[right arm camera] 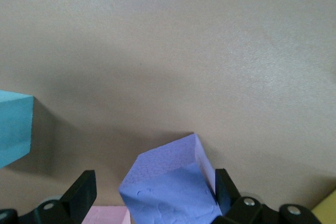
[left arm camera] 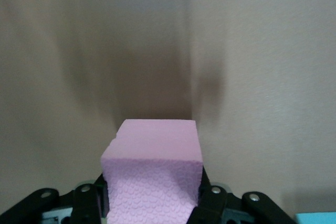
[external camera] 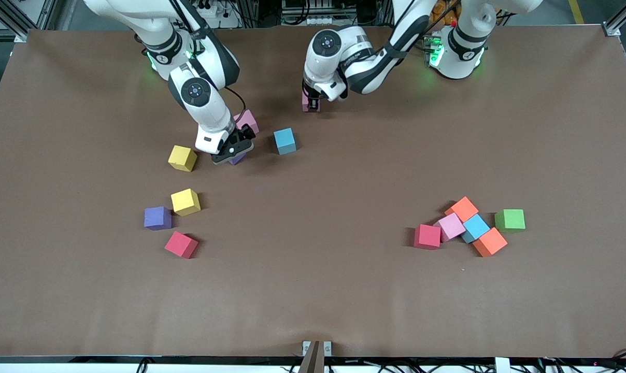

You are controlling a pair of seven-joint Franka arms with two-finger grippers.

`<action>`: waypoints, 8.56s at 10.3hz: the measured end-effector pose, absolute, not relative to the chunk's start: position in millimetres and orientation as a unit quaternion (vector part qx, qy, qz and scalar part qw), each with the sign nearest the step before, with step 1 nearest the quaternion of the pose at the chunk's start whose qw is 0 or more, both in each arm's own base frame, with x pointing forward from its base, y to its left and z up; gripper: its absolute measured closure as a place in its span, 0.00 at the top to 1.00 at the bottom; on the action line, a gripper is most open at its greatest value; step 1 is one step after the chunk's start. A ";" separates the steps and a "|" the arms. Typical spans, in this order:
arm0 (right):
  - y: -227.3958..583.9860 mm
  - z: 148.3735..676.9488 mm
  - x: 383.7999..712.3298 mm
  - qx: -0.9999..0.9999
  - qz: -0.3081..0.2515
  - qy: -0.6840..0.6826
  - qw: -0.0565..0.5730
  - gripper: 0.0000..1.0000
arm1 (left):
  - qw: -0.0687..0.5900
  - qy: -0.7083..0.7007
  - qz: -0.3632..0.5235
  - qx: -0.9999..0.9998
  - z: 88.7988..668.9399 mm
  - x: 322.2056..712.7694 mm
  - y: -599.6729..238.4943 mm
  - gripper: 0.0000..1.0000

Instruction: Form number 2 with 11 blocks

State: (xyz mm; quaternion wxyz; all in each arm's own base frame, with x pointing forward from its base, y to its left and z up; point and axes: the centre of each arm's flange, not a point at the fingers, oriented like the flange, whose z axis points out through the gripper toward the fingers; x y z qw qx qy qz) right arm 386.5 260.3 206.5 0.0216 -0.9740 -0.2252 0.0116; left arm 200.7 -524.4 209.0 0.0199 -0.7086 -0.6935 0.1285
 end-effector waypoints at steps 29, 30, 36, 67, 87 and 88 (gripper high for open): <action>298.9 261.6 387.4 -0.973 0.012 -0.232 0.006 0.58 | -0.019 -0.608 0.030 -0.793 330.6 388.6 -436.3 1.00; 315.1 268.9 378.7 -0.962 0.010 -0.274 0.006 0.58 | -0.016 -0.586 0.024 -0.810 333.9 422.9 -403.8 1.00; 389.7 279.9 309.5 -0.807 -0.020 -0.589 0.014 0.58 | -0.019 -0.310 -0.032 -0.950 361.1 565.3 -244.6 1.00; 446.6 259.1 211.0 -0.744 0.002 -0.668 0.012 1.00 | 0.007 0.108 -0.036 -0.993 230.1 670.7 -209.6 1.00; 416.4 239.0 335.9 -0.981 -0.046 -0.179 0.059 1.00 | -0.020 -0.215 0.021 -0.976 221.9 586.5 -306.0 0.63; 413.6 230.2 333.1 -0.981 -0.051 -0.179 0.061 1.00 | -0.014 -0.239 0.023 -0.971 220.4 570.8 -320.7 0.63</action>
